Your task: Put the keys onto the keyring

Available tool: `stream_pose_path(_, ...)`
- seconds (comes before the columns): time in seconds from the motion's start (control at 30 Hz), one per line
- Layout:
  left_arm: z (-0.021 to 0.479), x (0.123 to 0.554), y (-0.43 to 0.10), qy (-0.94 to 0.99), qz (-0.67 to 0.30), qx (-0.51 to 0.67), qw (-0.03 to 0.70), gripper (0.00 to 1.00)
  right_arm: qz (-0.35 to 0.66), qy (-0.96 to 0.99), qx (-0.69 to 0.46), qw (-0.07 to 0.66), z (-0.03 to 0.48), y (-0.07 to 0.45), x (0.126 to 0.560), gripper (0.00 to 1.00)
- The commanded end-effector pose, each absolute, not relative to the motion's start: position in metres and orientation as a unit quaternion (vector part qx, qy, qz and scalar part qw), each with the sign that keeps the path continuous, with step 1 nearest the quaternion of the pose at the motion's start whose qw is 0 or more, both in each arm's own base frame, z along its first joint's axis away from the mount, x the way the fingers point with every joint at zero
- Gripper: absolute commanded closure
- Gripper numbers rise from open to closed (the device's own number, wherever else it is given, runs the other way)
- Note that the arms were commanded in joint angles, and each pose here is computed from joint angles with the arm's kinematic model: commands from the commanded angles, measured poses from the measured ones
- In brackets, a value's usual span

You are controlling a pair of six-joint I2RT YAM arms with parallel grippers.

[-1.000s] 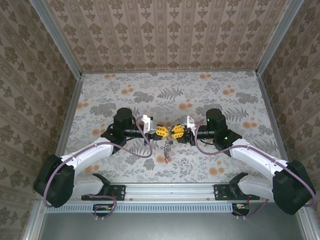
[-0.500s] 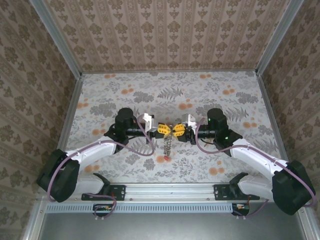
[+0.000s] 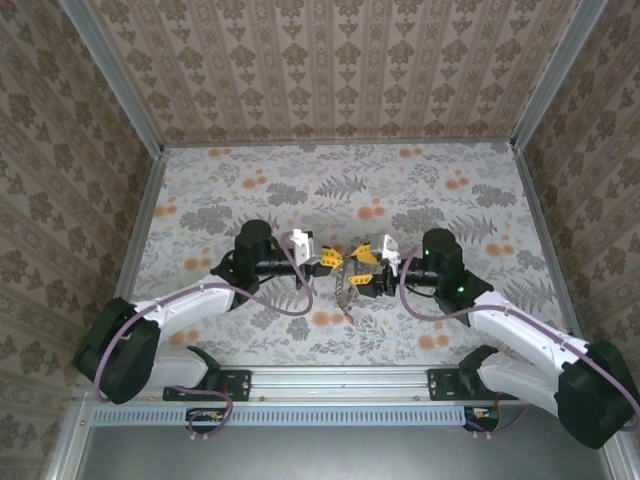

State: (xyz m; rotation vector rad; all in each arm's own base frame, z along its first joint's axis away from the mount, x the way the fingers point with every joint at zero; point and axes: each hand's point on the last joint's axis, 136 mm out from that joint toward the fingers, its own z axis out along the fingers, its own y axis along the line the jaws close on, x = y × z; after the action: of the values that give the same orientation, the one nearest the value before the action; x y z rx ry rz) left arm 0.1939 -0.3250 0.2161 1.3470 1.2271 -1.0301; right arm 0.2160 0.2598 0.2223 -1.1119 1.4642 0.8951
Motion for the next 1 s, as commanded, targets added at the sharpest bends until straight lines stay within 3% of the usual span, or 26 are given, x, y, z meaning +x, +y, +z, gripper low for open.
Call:
stream_pose_path(0.0, 0.235, 0.203, -0.328, 0.507, -0.420, 0.527, 0.537, 1.00, 0.370, 0.635, -0.417, 0.534, 0.227, 0.255, 0.222, 0.34)
stream_pose_path(0.07, 0.239, 0.207, -0.330, 0.516, -0.422, 0.514, 0.540, 1.00, 0.365, 0.654, -0.395, 0.531, 0.224, 0.256, 0.225, 0.33)
stream_pose_path(0.17, 0.246, 0.209, -0.333, 0.514, -0.437, 0.497, 0.546, 1.00, 0.345, 0.681, -0.356, 0.539, 0.221, 0.258, 0.234, 0.23)
stream_pose_path(0.47, 0.249, 0.213, -0.340, 0.516, -0.452, 0.479, 0.548, 1.00, 0.348, 0.694, -0.326, 0.539, 0.217, 0.272, 0.246, 0.23)
stream_pose_path(0.6, 0.250, 0.214, -0.343, 0.518, -0.453, 0.471, 0.552, 1.00, 0.329, 0.711, -0.308, 0.540, 0.209, 0.274, 0.252, 0.30)
stream_pose_path(0.73, 0.249, 0.216, -0.346, 0.522, -0.447, 0.467, 0.557, 1.00, 0.309, 0.722, -0.311, 0.535, 0.197, 0.275, 0.253, 0.50)
stream_pose_path(0.87, 0.246, 0.222, -0.344, 0.529, -0.435, 0.454, 0.570, 1.00, 0.272, 0.724, -0.341, 0.534, 0.191, 0.274, 0.251, 0.81)
stream_pose_path(0.97, 0.245, 0.222, -0.345, 0.529, -0.433, 0.456, 0.570, 1.00, 0.254, 0.715, -0.357, 0.545, 0.191, 0.272, 0.247, 0.88)
